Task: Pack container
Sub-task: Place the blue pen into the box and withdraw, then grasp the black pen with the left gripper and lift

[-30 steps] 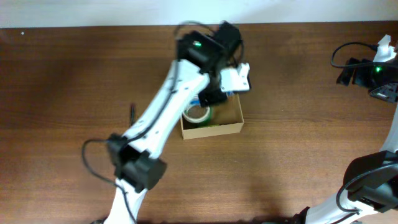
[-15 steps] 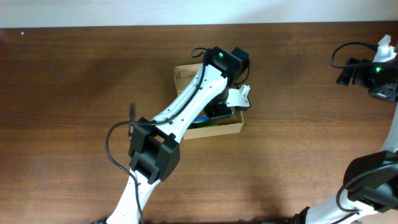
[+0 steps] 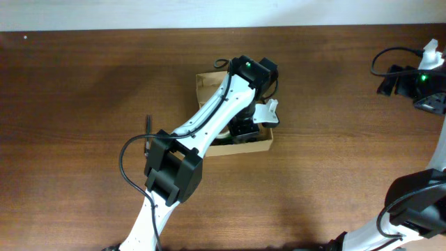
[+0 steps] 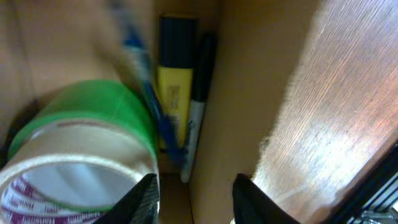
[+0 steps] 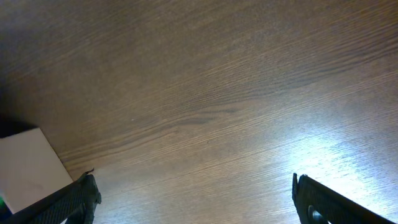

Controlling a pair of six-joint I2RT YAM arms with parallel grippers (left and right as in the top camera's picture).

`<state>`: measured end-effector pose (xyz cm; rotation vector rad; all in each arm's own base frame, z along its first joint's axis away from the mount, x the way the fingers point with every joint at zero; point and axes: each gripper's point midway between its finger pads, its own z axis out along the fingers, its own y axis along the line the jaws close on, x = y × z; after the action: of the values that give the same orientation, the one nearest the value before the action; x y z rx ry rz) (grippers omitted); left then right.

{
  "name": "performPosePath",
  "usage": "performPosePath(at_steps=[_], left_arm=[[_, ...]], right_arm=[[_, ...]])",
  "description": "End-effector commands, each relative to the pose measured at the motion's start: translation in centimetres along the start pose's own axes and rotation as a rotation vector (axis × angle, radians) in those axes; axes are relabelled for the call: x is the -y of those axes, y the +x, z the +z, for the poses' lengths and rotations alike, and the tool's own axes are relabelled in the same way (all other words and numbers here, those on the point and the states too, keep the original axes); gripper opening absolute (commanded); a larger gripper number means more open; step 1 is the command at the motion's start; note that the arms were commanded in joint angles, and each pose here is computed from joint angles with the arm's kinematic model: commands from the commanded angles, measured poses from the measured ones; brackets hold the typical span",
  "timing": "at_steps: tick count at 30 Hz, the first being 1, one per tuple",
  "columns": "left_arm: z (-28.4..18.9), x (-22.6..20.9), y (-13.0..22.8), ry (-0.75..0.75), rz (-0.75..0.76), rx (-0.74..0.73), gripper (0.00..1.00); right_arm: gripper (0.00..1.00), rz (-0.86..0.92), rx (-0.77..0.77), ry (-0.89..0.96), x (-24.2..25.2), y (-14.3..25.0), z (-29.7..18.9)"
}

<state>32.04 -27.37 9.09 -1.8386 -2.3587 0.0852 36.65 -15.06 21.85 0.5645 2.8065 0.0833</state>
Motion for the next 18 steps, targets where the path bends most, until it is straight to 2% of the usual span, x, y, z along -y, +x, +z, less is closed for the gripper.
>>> performPosePath(at_steps=[1, 2, 3, 5, 8, 10, 13, 14, 16, 18], left_arm=[[0.1, -0.3, 0.9, -0.024, -0.037, -0.046, 0.32], [-0.2, -0.5, 1.1, -0.039, -0.058, -0.051, 0.25], [-1.2, -1.0, 1.9, -0.083, -0.093, -0.065, 0.22], [-3.7, -2.1, 3.2, -0.175, -0.173, -0.05, 0.23], [-8.5, -2.9, 5.0, -0.266, -0.248, 0.053, 0.36], [-12.6, -3.5, 6.9, -0.334, -0.345, 0.172, 0.4], [-17.6, -5.0, 11.3, -0.421, -0.53, 0.323, 0.49], [-18.6, -5.6, 13.4, -0.441, -0.623, 0.363, 0.5], [-19.0, -6.8, 17.5, -0.445, -0.796, 0.395, 0.54], [-17.4, -7.7, 20.9, -0.394, -0.942, 0.382, 0.56]], right_arm=[[0.99, 0.002, -0.002, -0.007, -0.2, 0.1, 0.0], [0.99, 0.002, -0.002, -0.007, -0.2, 0.1, 0.0], [0.99, 0.002, -0.002, -0.007, -0.2, 0.1, 0.0], [0.99, 0.002, -0.002, -0.007, -0.2, 0.1, 0.0], [0.99, 0.002, -0.002, -0.007, -0.2, 0.1, 0.0], [0.99, 0.002, -0.002, -0.007, -0.2, 0.1, 0.0], [0.99, 0.002, -0.002, -0.007, -0.2, 0.1, 0.0], [0.99, 0.002, -0.002, -0.007, -0.2, 0.1, 0.0], [0.99, 0.002, -0.002, -0.007, -0.2, 0.1, 0.0], [0.99, 0.002, -0.002, -0.007, -0.2, 0.1, 0.0]])
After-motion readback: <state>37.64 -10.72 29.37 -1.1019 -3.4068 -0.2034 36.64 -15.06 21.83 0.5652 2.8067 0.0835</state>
